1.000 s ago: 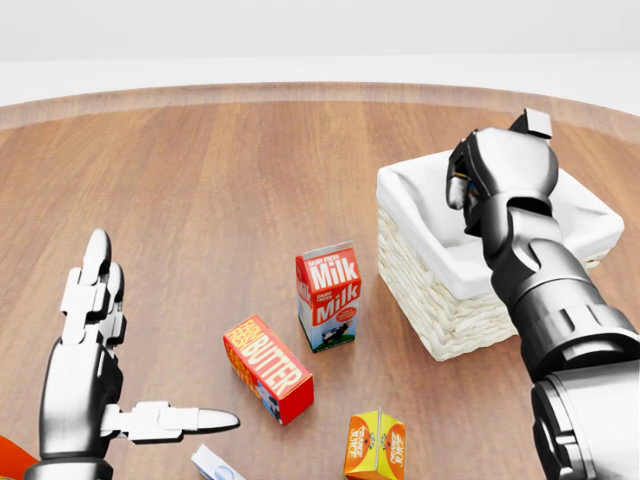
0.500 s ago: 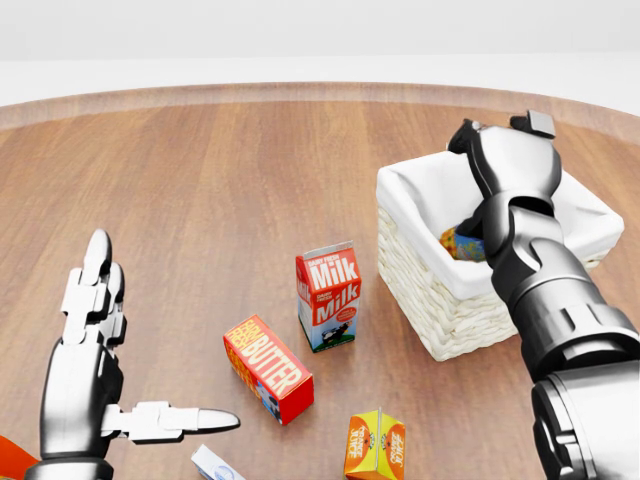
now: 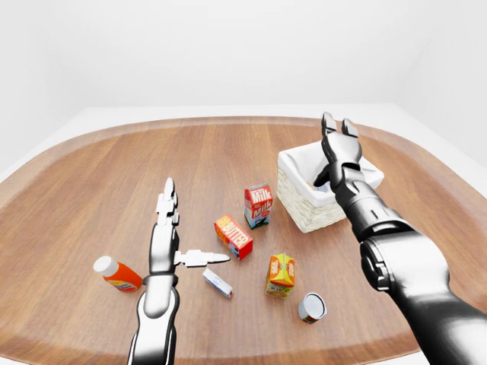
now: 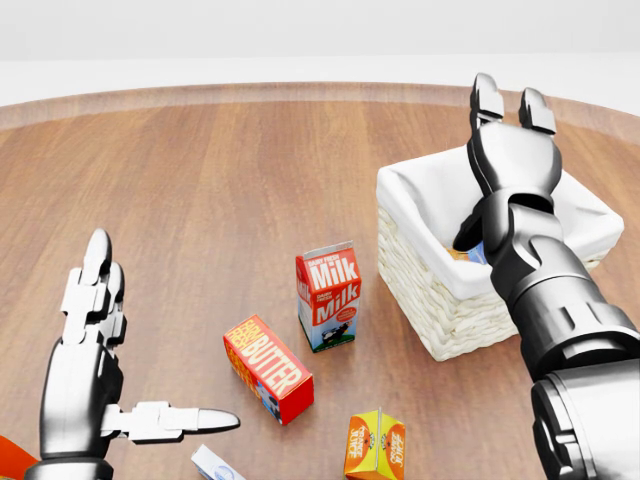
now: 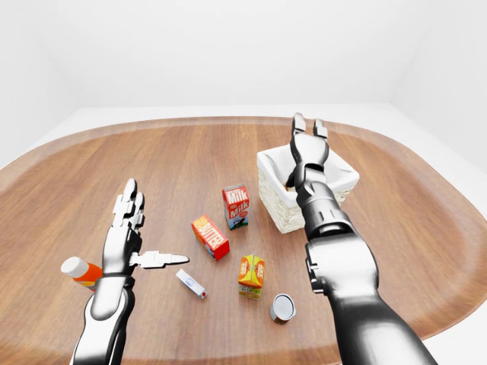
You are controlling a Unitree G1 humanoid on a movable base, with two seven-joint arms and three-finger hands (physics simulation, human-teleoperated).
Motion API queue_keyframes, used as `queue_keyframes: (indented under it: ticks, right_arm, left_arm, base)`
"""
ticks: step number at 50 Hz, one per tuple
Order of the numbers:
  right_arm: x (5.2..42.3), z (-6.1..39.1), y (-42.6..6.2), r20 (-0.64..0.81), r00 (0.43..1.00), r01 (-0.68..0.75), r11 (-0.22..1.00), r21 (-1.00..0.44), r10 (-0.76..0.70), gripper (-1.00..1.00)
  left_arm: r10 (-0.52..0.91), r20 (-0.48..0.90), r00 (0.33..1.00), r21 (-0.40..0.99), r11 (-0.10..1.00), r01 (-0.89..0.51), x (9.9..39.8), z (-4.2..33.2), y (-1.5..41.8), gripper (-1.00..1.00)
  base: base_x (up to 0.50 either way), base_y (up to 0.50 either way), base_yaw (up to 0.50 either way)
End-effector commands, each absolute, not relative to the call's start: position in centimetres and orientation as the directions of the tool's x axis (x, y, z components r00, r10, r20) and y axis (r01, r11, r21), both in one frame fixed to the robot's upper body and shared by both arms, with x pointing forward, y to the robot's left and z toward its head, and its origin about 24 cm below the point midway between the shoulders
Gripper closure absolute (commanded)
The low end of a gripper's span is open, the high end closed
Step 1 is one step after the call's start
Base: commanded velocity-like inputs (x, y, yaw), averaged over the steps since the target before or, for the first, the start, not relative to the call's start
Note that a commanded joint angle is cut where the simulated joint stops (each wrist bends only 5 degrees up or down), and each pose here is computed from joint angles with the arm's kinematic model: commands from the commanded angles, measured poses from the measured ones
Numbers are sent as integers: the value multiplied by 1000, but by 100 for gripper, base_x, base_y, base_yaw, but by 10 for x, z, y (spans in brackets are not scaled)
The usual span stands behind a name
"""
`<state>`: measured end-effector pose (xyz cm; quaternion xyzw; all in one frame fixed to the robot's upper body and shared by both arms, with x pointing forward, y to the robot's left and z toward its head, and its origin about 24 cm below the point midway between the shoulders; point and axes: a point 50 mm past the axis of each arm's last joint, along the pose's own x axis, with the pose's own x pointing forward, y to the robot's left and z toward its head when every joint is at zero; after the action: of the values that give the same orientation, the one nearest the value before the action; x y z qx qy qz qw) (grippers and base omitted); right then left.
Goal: Pick up the alphabet soup and the tomato sauce, and put them in the basket.
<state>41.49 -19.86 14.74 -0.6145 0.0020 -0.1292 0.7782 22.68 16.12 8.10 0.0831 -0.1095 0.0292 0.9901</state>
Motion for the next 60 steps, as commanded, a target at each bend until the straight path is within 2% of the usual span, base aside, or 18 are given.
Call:
queue_keyframes:
  ticks: [1,17,21,29,48,60]
  right_arm:
    - [415,151,-199,169,966,211,214,-954,-196,-100]
    - [416,162,-204,217,961,252,224,-941,-170,-100]
    - [416,163,-204,222,961,258,247,-934,-163,-100]
    - [415,165,-202,212,969,245,366,-898,-128,-100]
    - [406,163,-206,249,961,276,434,-858,-118,-100]
    - [385,166,-203,290,954,289,469,-834,-72,-100]
  left_arm:
    - [34,218,975,159,985,-70,226,80,160,-100]
    - [34,217,976,162,984,-70,226,80,160,-100]
    - [35,215,976,161,984,-70,226,79,160,-100]
    - [36,216,976,158,985,-71,227,80,161,-100]
    - [36,226,973,155,985,-73,227,82,161,-100]
    - [36,222,974,155,985,-72,227,81,161,-100]
  base:
    - [0,0,0]
    - [0,0,0]
    - [0,0,0]
    - [0,0,0]
    - [0,0,0]
    - [0,0,0]
